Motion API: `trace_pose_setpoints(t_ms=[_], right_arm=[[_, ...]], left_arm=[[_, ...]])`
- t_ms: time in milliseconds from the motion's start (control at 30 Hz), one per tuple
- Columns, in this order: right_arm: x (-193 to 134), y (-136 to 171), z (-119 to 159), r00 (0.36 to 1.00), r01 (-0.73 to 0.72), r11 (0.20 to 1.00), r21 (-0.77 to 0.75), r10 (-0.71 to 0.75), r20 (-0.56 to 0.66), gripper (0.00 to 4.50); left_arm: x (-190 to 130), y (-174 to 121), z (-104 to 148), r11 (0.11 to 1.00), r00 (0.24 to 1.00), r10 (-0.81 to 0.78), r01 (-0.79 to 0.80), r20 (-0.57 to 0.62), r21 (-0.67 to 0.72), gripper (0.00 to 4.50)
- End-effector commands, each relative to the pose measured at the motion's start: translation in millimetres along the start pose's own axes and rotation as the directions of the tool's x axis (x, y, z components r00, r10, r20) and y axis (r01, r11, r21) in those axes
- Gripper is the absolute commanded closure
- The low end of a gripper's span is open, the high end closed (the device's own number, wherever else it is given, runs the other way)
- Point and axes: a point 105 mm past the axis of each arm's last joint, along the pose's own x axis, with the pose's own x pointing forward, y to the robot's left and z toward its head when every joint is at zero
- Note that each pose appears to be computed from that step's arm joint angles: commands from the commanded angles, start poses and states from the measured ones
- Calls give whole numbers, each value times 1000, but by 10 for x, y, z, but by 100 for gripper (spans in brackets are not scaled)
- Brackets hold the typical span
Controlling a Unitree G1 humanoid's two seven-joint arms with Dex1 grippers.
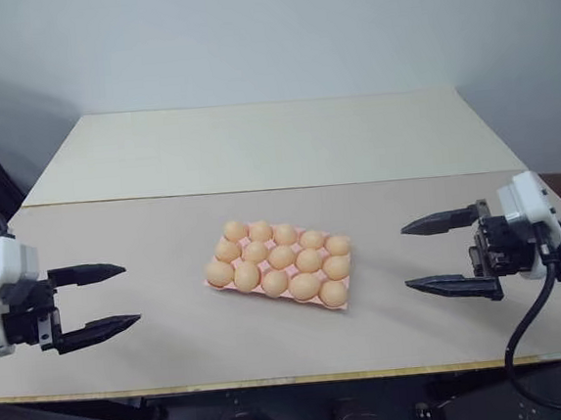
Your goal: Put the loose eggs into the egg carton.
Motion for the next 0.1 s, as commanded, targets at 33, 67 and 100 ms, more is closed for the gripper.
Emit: trace_pose_setpoints(t_ms=[33, 67, 100], right_arm=[[-17, -16, 75, 1000, 1, 999, -48, -1, 2, 0], [-15, -16, 74, 1000, 0, 999, -48, 0, 1, 0], [-12, -17, 74, 1000, -1, 999, -49, 1, 1, 0]], left_arm=[[-31, -18, 105, 999, 1000, 11, -12, 15, 41, 5], [-28, -19, 104, 999, 1000, 12, -12, 14, 42, 5], [-18, -6, 105, 999, 1000, 19, -20, 13, 46, 5]])
